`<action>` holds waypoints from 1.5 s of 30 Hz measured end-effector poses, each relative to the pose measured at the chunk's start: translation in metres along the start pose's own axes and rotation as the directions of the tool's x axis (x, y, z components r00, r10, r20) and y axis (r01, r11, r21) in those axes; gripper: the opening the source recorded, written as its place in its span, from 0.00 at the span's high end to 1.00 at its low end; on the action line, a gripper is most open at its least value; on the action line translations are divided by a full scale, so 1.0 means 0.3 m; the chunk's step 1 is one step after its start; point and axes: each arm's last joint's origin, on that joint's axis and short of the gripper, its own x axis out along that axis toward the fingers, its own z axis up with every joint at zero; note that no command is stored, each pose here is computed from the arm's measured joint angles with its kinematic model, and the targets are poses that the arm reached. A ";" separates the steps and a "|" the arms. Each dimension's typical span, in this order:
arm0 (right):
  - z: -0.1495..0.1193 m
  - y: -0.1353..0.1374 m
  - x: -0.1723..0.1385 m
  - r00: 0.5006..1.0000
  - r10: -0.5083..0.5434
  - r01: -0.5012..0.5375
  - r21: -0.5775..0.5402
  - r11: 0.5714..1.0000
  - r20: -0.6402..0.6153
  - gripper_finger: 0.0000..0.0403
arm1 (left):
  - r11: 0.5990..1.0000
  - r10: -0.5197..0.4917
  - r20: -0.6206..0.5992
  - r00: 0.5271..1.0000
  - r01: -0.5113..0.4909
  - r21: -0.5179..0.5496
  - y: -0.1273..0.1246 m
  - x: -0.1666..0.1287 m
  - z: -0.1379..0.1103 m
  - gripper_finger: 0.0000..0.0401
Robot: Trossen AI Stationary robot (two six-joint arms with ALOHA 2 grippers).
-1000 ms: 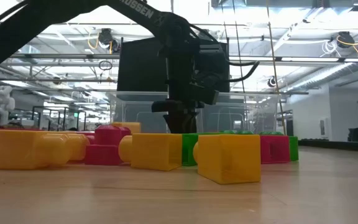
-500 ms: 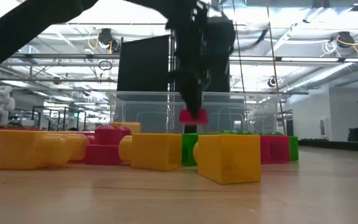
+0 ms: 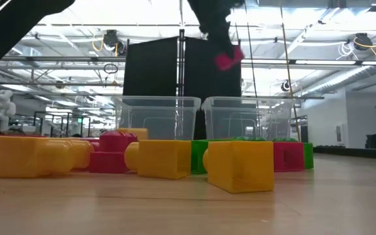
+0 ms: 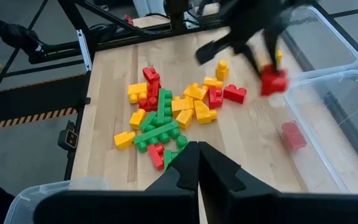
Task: Sort blocks
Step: Put the red game piece into the top right transparent bin, then put the green piece into the bottom right transparent bin
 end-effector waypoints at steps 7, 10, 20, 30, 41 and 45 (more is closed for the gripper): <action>0.002 0.001 0.004 1.000 -0.003 0.003 0.000 1.000 0.001 1.00 | 0.940 0.289 0.175 0.941 -0.245 -0.238 0.202 -0.018 0.020 0.91; 0.003 0.001 0.004 1.000 -0.004 0.004 0.003 1.000 0.001 1.00 | 0.916 0.339 0.193 0.921 -0.277 -0.290 0.267 0.033 0.002 0.91; 0.002 0.001 0.004 1.000 -0.004 0.004 0.024 1.000 0.000 1.00 | 0.942 0.209 0.107 0.972 -0.171 -0.289 0.317 0.203 -0.093 0.80; 0.002 0.001 0.004 1.000 -0.005 0.005 -0.002 1.000 0.000 1.00 | 0.955 0.149 0.000 0.989 -0.144 -0.261 0.274 0.307 -0.135 0.55; 0.000 0.000 0.004 1.000 -0.006 0.006 -0.005 1.000 -0.006 1.00 | 0.996 0.015 0.169 0.985 0.001 -0.092 0.106 -0.082 0.015 0.51; 0.000 0.001 0.004 1.000 -0.006 0.006 -0.009 1.000 -0.005 1.00 | 0.985 -0.137 0.142 0.980 0.120 0.121 -0.028 -0.084 0.038 0.51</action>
